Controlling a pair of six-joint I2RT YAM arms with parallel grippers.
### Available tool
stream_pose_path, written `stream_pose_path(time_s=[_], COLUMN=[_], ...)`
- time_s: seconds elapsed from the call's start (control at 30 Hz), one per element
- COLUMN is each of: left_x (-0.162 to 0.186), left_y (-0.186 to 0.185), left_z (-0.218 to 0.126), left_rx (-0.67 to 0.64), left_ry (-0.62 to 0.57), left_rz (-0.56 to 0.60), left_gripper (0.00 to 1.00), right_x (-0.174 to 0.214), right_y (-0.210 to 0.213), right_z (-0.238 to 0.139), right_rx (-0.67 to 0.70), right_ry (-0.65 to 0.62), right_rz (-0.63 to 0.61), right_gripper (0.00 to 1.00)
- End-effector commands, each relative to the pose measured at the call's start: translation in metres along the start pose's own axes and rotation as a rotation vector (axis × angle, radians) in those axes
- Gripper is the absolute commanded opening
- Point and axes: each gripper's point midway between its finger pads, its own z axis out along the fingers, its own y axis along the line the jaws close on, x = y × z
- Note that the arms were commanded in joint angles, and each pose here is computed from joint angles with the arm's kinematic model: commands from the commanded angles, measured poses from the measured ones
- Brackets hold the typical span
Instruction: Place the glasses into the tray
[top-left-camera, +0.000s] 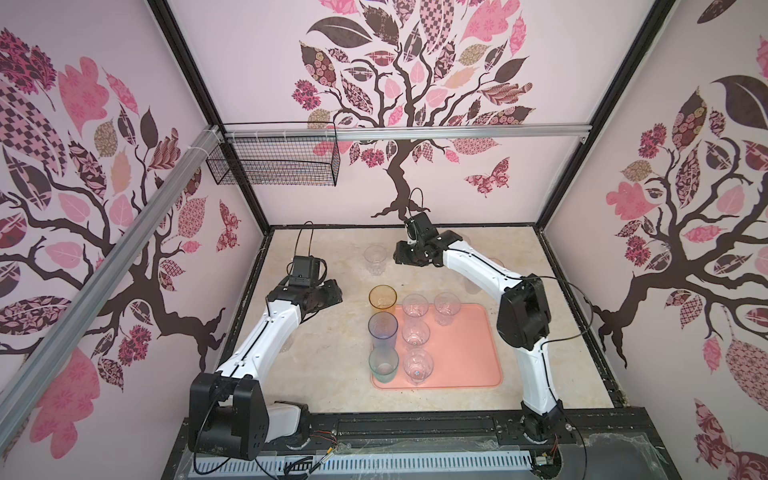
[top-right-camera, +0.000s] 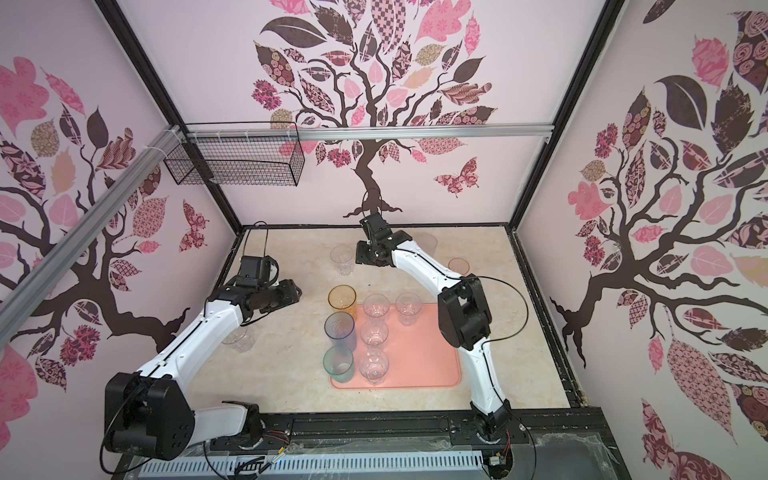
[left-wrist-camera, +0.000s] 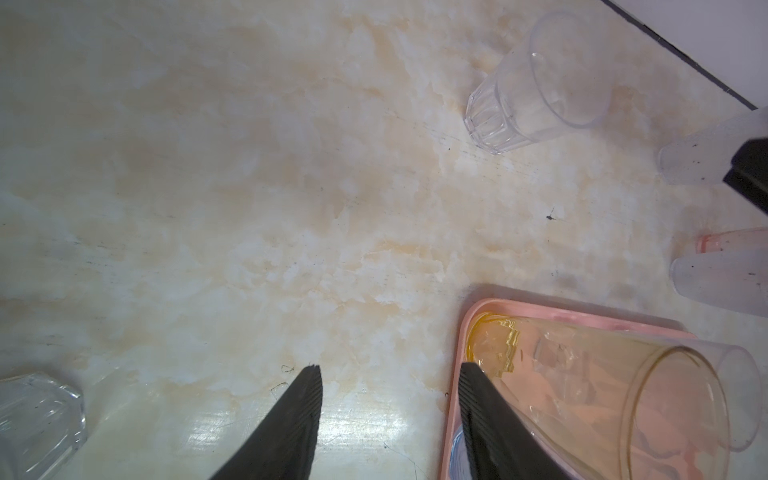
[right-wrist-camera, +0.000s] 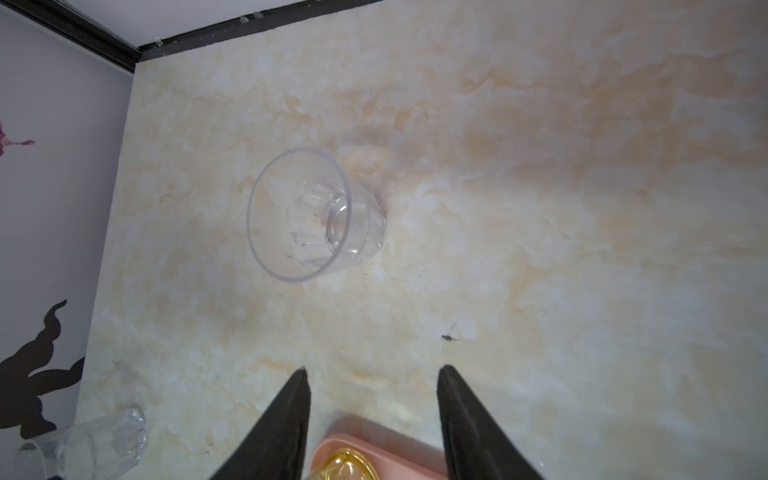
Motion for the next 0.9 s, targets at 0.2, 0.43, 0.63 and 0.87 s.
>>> stream_pose_path(time_s=[0.2,0.43,0.63,0.87], left_x=[0.012,0.018,0.022,0.021], left_y=[0.008,0.012,0.015,0.015], left_z=[0.015,0.023,0.029,0.030], left_rx=[-0.018,-0.028,-0.034,-0.034], left_ry=[0.024,0.039,0.054,0.055], left_rz=[0.052,0.064,0.072,0.078], left_gripper=[0.57,0.57,0.57,0.56], right_x=[-0.002,0.002,0.008,0.004], right_y=[-0.001,-0.008,-0.012,-0.007], right_z=[0.083,0.112,0.112,0.094], right_rx=[0.015,0.017,0.030,0.017], right_ry=[0.046,0.034,0.053,0.047], right_rz=[-0.005,-0.010,-0.006,-0.005], right_gripper=[0.51,0.48,0.39,0.29])
